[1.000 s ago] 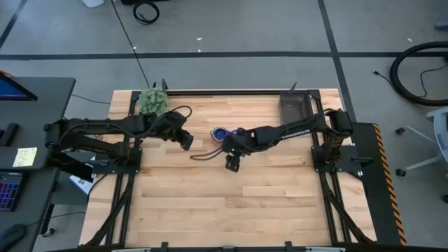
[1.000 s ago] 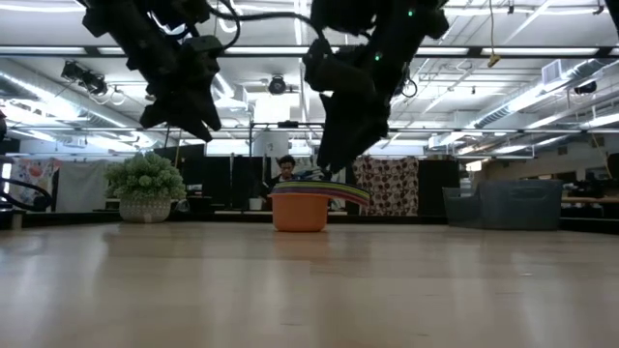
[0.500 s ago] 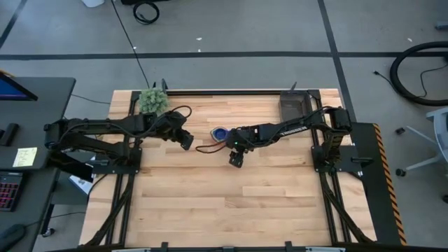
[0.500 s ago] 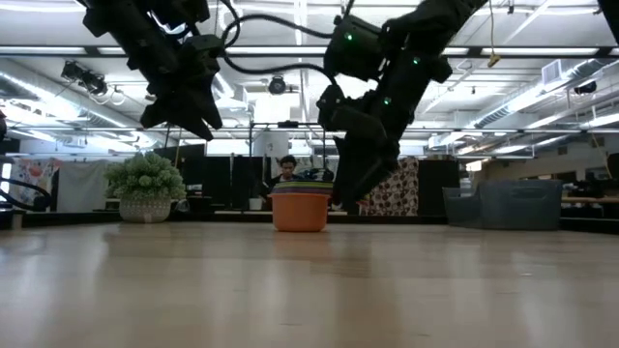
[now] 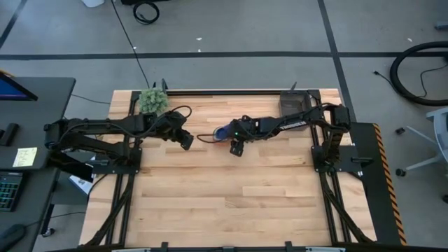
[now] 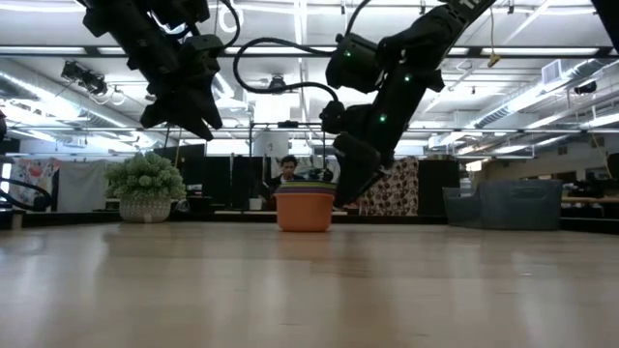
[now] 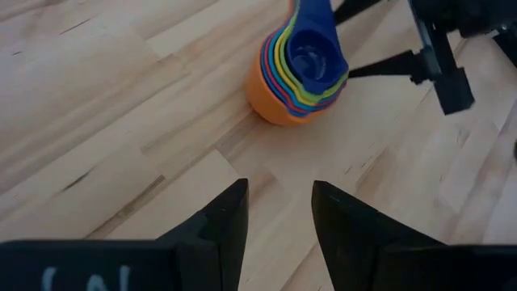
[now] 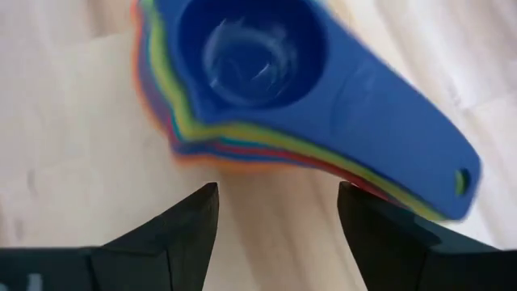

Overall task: Nest measuring cups in basket
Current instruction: Put the stack of measuring cups into the black bin

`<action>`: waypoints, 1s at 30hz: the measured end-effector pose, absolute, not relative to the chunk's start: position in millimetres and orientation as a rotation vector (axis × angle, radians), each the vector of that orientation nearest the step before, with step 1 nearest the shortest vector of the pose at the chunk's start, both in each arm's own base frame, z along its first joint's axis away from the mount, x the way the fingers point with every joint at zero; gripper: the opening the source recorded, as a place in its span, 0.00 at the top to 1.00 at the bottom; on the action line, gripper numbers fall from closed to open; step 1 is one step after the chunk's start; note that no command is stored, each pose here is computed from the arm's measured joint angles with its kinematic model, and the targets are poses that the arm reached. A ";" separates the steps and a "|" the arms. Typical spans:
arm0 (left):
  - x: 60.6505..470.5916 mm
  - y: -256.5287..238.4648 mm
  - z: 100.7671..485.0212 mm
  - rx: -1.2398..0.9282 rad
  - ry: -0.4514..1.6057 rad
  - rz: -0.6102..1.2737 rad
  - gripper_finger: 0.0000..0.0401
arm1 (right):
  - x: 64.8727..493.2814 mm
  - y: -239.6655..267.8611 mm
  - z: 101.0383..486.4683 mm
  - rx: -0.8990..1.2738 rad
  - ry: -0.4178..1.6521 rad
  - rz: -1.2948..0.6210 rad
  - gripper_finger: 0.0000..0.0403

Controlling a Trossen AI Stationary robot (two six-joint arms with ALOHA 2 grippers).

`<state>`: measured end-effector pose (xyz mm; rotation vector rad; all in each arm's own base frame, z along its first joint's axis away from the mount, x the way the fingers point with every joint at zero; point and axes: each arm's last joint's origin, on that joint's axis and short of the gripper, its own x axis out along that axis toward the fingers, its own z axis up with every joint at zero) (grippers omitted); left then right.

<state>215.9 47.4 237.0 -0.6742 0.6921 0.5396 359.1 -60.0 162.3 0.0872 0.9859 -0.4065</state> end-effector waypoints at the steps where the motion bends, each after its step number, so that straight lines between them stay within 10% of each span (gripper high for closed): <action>1: 215.9 47.4 237.0 -0.674 0.692 0.540 0.65 | 359.6 -62.4 162.9 0.078 0.977 -0.409 0.36; 30: 215.3 47.3 236.5 -0.670 0.701 0.541 0.65 | 363.7 31.0 206.9 0.079 0.757 -0.148 0.36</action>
